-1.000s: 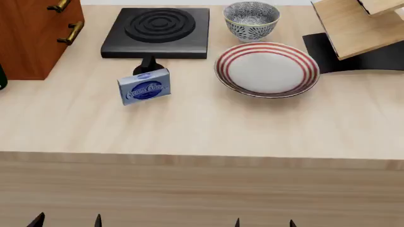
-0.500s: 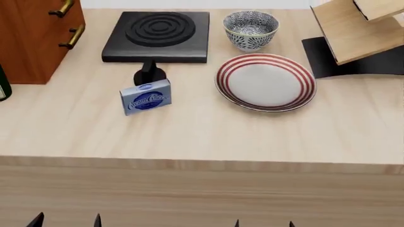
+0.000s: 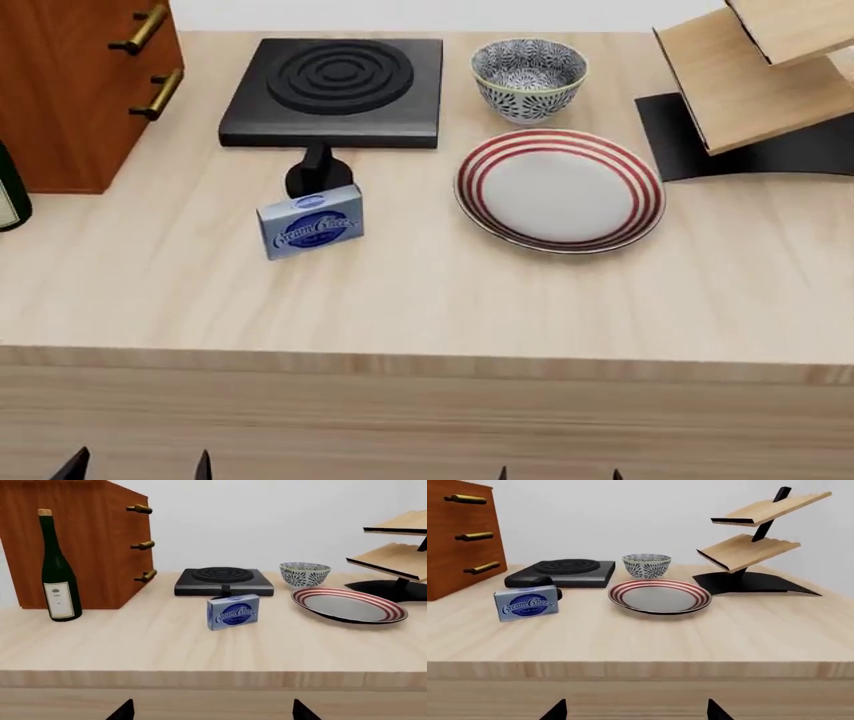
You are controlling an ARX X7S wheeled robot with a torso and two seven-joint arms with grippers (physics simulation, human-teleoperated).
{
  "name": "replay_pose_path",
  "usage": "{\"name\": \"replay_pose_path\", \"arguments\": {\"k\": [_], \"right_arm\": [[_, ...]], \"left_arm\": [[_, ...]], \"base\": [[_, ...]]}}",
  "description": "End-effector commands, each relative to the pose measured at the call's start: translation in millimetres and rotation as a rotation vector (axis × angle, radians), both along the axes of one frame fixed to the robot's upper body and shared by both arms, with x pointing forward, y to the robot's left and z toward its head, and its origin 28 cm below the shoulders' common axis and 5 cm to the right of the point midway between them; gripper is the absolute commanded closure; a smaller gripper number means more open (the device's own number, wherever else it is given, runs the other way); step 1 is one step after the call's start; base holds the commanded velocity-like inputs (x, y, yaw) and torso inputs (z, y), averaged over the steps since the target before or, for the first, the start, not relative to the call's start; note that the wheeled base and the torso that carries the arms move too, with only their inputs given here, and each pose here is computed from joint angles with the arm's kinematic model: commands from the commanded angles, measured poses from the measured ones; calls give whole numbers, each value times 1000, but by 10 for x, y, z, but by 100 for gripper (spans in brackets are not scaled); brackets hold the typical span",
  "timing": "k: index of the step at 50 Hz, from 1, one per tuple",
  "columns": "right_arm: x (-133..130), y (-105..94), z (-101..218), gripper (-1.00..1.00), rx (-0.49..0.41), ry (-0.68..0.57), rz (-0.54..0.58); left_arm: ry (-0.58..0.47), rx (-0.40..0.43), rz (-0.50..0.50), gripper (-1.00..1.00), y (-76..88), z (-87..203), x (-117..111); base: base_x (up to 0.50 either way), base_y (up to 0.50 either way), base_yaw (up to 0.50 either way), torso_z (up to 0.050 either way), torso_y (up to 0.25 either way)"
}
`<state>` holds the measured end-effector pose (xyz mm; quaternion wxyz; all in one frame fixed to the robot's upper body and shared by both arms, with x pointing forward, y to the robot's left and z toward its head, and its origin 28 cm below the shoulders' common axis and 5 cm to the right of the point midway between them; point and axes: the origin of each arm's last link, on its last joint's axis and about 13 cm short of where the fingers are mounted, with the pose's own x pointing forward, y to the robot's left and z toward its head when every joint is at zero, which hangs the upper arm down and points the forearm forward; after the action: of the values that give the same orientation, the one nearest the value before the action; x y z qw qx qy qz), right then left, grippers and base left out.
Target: Pick up the cream cheese and put it in the bowl.
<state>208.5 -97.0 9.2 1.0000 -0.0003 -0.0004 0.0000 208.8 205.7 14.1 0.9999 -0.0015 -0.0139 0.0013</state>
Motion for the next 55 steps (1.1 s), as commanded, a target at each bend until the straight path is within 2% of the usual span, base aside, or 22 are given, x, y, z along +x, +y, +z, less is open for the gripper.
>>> {"name": "replay_pose_path", "arguments": {"k": [1,24,30,55], "right_arm": [[-1,-4,-7,-100,1,5,3],[1,-15,-12,-100,-8,3,-5],[-3,-11,-15,-100,-9,9,-7],[-5,-16,-35,-100,-21,4,-13]], "left_arm": [[-5,1,4,-100,2,1,-6],[-4,-8,3,-100,4,10,-6],[-10,-4,3,-100,2,6,-12],[-15,-4,7,-100,5,6,-7]], "base": [[0,0,0,46,0],[0,0,0,49,0],[29,0,0,0,0],[280,0,0,0,0]]}}
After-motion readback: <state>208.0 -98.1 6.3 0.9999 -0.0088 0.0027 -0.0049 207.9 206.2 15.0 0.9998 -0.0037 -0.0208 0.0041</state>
